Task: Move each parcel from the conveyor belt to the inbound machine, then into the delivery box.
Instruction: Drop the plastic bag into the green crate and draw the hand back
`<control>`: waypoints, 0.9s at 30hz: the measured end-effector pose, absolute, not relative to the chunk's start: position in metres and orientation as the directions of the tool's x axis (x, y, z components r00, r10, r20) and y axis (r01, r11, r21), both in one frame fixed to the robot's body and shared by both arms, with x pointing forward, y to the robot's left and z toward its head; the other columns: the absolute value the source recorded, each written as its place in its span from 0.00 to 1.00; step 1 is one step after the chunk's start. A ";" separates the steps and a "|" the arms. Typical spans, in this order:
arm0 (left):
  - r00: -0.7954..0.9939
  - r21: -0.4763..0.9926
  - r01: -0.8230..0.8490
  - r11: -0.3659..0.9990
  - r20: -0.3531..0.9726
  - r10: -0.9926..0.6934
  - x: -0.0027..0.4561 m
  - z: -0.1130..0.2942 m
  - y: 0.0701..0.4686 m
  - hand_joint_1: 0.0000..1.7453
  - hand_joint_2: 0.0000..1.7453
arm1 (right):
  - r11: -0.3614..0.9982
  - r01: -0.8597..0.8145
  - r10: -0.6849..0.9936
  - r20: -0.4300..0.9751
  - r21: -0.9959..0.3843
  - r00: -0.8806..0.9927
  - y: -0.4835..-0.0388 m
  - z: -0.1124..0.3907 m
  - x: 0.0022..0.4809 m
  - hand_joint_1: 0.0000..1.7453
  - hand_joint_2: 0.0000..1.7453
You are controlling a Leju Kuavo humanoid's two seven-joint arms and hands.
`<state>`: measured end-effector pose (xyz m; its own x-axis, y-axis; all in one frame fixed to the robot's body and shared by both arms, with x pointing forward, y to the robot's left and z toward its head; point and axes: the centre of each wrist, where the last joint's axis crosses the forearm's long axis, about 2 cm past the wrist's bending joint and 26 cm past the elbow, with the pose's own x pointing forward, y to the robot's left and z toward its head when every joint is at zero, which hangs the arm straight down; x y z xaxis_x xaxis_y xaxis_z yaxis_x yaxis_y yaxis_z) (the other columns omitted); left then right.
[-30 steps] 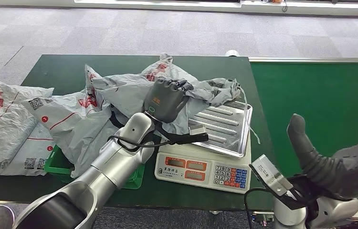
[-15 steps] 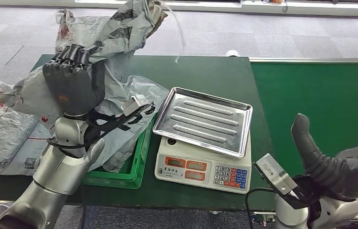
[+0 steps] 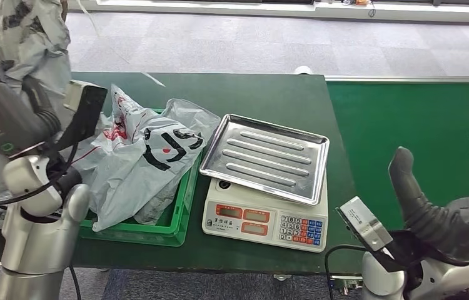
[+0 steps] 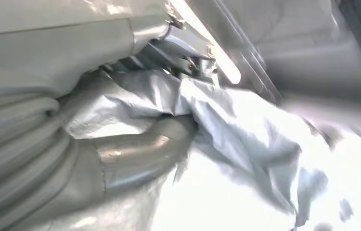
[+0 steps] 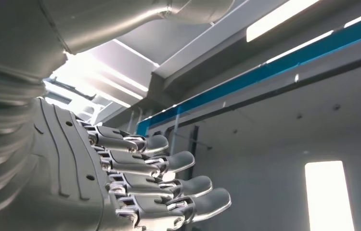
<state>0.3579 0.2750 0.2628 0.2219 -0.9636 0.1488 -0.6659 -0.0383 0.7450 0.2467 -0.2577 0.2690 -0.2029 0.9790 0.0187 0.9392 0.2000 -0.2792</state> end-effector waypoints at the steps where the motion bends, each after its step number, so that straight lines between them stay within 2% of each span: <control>1: 0.206 0.780 -0.624 -0.047 0.106 -0.973 0.358 0.253 0.263 1.00 1.00 | 0.197 0.939 0.980 0.017 -0.280 -0.201 -0.258 0.269 0.247 0.00 1.00; 4: 0.088 0.850 -0.520 -0.082 -0.042 -0.995 0.358 0.226 0.247 1.00 1.00 | 0.190 0.940 0.981 0.013 -0.284 -0.194 -0.258 0.269 0.247 0.00 1.00; 7: 0.043 0.877 -0.469 -0.104 -0.095 -0.995 0.359 0.210 0.241 1.00 1.00 | 0.188 0.940 0.981 0.015 -0.285 -0.192 -0.258 0.269 0.247 0.00 1.00; 20: 0.012 0.903 -0.407 -0.135 -0.143 -0.990 0.358 0.190 0.236 1.00 1.00 | 0.188 0.940 0.981 0.018 -0.285 -0.191 -0.258 0.269 0.247 0.00 1.00; 27: -0.068 0.926 -0.347 -0.151 -0.186 -0.980 0.359 0.174 0.236 1.00 1.00 | 0.192 0.940 0.980 0.009 -0.283 -0.198 -0.258 0.269 0.247 0.00 1.00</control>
<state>0.3593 0.2364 0.1741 -0.0680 -0.9803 -0.1855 -0.3468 -0.1511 0.9257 0.2466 -0.2579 0.2688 -0.1976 0.9803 0.0087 0.9396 0.1919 -0.2834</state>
